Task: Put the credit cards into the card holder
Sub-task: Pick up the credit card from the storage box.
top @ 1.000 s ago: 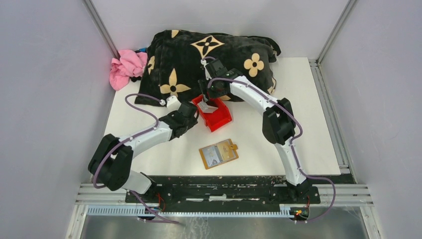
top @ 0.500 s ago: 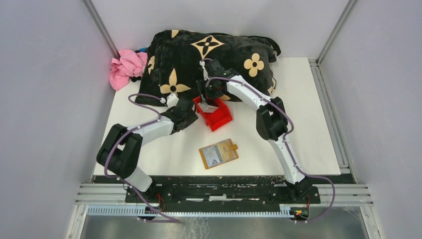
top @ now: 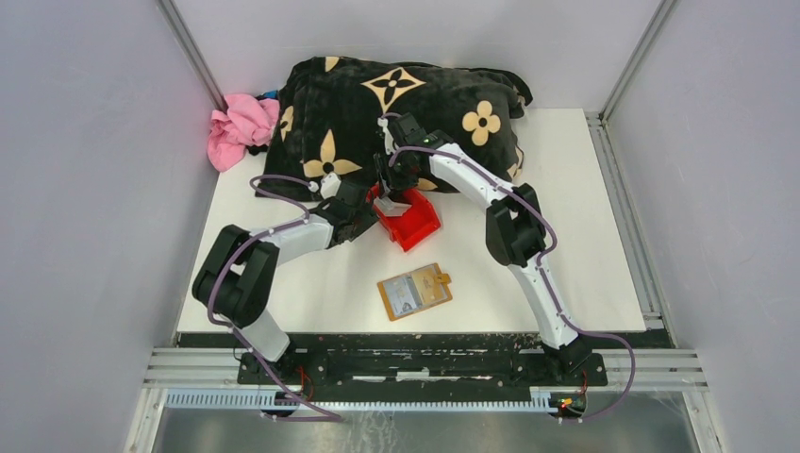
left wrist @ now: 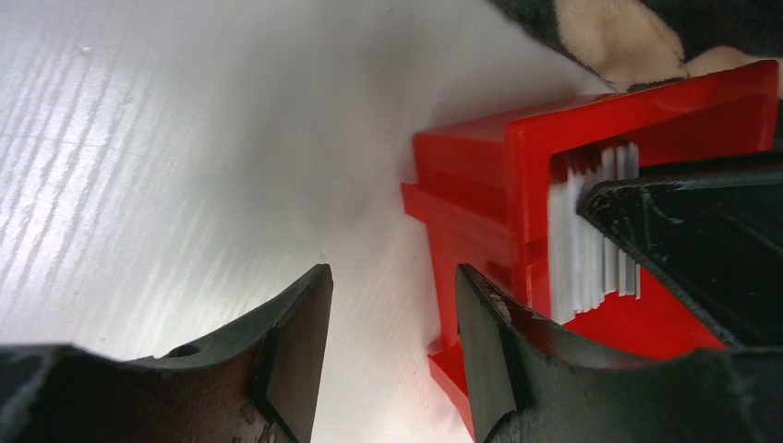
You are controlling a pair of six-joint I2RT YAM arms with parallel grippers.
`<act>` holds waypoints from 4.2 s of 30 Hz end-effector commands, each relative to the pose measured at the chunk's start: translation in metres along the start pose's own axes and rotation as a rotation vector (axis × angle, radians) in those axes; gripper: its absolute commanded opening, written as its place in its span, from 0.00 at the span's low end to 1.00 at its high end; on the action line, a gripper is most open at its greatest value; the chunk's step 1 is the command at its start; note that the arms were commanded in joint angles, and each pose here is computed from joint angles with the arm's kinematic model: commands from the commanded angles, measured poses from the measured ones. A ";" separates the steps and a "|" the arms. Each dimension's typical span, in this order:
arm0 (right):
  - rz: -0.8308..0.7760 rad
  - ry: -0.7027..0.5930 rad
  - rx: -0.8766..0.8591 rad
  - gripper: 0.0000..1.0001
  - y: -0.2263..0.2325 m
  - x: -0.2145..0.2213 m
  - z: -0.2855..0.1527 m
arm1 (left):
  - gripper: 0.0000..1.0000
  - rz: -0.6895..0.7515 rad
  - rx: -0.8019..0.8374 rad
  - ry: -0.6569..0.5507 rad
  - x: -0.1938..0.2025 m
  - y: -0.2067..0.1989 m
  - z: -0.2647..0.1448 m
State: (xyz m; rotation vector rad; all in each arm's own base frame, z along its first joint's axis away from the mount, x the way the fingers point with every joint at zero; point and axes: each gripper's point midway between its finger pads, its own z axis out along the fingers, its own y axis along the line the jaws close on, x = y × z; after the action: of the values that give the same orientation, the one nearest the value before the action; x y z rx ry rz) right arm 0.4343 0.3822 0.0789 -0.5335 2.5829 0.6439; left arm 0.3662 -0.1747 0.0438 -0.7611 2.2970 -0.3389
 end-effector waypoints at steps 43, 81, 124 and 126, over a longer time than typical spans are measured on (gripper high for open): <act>-0.146 -0.153 0.293 0.01 0.010 0.002 -0.127 | 0.61 0.022 0.123 -0.132 -0.046 -0.031 -0.047; 0.172 0.040 -0.589 0.01 0.092 0.160 -0.241 | 0.62 0.461 1.138 0.440 0.085 -0.072 -0.225; 0.257 -0.110 -0.285 0.57 0.011 0.136 -0.179 | 0.03 0.076 0.876 0.314 0.092 -0.079 -0.158; 0.269 -0.137 -0.267 0.56 0.007 0.136 -0.176 | 0.03 0.040 0.855 0.281 0.095 -0.082 -0.156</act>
State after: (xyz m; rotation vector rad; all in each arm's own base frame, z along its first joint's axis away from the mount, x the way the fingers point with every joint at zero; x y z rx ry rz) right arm 0.2513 0.2722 0.1589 -0.2421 2.5471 1.1999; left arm 0.2120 -0.2861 0.1138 -0.0153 2.2815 -1.3915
